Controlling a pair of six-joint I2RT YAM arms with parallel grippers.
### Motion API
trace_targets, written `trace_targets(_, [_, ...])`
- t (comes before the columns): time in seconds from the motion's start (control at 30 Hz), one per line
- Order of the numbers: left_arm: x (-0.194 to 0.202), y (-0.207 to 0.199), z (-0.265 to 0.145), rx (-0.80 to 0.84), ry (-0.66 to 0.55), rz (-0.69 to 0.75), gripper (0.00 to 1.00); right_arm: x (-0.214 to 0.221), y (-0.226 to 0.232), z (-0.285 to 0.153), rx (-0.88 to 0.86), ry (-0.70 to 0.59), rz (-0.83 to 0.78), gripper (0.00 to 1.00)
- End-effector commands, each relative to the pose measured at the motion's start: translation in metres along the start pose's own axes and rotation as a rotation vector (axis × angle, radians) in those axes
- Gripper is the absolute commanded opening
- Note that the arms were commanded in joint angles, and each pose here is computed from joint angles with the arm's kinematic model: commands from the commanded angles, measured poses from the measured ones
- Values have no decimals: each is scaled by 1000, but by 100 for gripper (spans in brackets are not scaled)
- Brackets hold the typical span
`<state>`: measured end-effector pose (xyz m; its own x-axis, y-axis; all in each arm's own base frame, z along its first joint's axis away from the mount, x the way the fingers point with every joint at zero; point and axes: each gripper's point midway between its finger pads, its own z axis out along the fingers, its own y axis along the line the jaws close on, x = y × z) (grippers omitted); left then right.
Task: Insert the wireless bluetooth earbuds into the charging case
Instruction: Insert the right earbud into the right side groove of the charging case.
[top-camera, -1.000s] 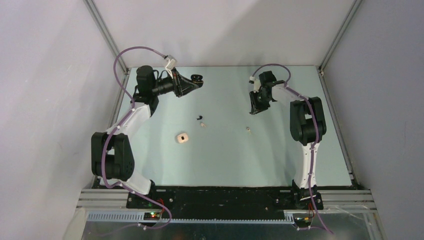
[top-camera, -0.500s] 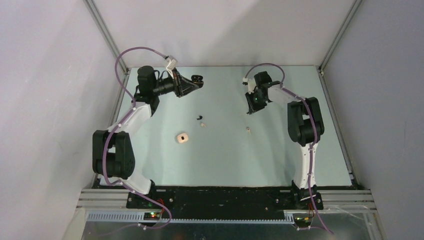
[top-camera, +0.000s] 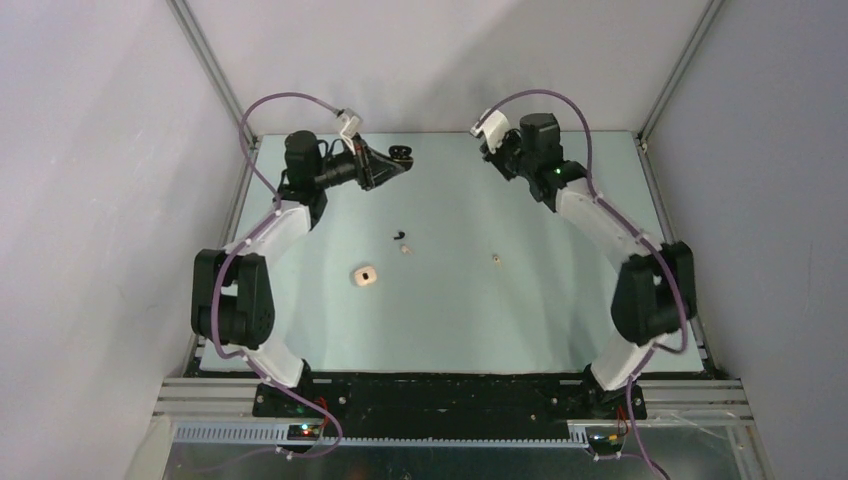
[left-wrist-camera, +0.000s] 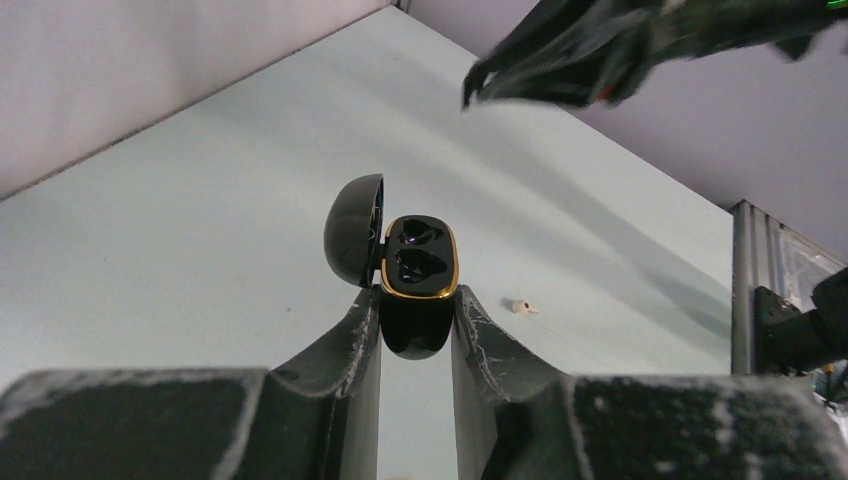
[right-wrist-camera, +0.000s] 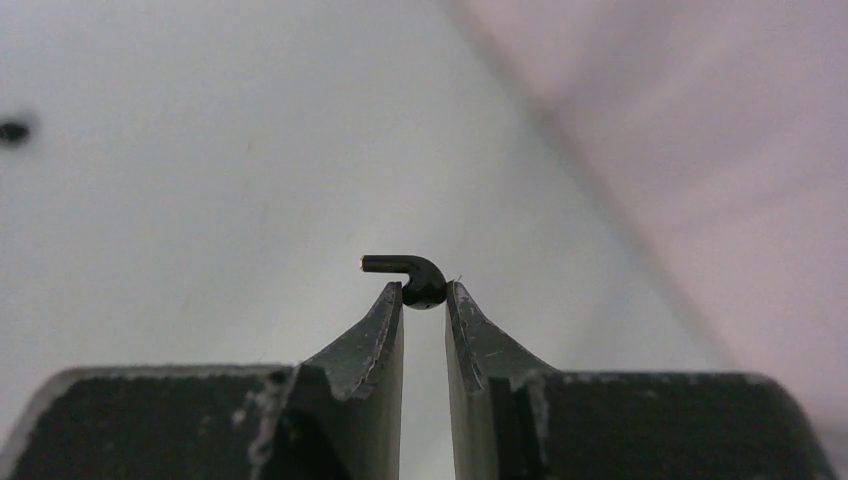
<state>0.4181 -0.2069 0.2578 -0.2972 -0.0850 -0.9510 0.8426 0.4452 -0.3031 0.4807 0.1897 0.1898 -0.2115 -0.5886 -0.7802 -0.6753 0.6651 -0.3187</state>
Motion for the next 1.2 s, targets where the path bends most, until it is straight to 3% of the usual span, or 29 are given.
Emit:
trace_targets(0.0, [-48,-3,18,-45,-142,105,0,-130,-26,-60,276,-409,-390,0])
trace_targets(0.13, [-68,-6,36,-85,-229,156,0,-183,-20,-93,437,-583,-649,0])
trace_targets(0.33, [-84,-12,48,-137,-330,217,0,-215,8,-116,510,-720,-858,0])
trace_targets(1.17, [-57,-72,33,-8,-332,508,0,-230,83,-119,416,-805,-1002,0])
